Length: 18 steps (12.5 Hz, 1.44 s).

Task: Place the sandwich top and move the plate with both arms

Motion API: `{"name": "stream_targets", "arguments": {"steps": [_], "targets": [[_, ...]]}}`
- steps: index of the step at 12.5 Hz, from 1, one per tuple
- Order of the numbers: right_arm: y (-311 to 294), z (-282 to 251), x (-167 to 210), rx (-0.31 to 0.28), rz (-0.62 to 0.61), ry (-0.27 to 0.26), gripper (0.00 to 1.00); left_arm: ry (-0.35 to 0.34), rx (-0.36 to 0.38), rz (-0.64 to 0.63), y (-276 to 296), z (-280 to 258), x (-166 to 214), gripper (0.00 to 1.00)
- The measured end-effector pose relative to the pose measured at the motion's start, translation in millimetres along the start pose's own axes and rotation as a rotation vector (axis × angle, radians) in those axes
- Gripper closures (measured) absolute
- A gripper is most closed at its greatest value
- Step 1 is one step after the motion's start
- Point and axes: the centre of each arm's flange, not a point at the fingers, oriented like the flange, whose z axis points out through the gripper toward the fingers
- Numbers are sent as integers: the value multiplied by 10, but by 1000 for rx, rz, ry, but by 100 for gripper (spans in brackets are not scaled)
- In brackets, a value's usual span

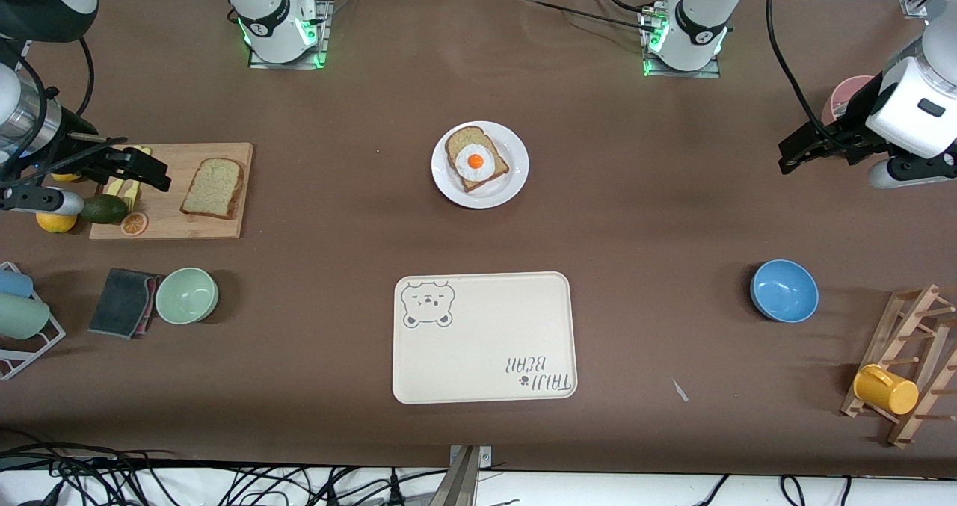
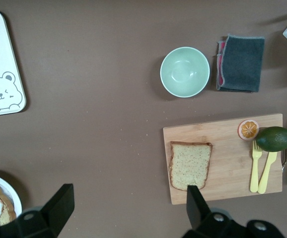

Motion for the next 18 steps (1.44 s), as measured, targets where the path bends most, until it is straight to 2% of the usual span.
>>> {"name": "stream_targets", "arguments": {"steps": [4,9,12,14,18], "targets": [[1,178,74,-1,-16,-30,0,0,0,3,14,0,-4,0],[-82,479,219,6,-32,-36,0,0,0,4,21,0,-6,0],[-92,1032,333,-22,-46,-17,0,0,0,4,21,0,-6,0],[-78,1503,263,-45,-45,-10,0,0,0,4,21,0,-6,0],[-26,2305,-57,-104,8,-65,0,0,0,4,21,0,-6,0]]}}
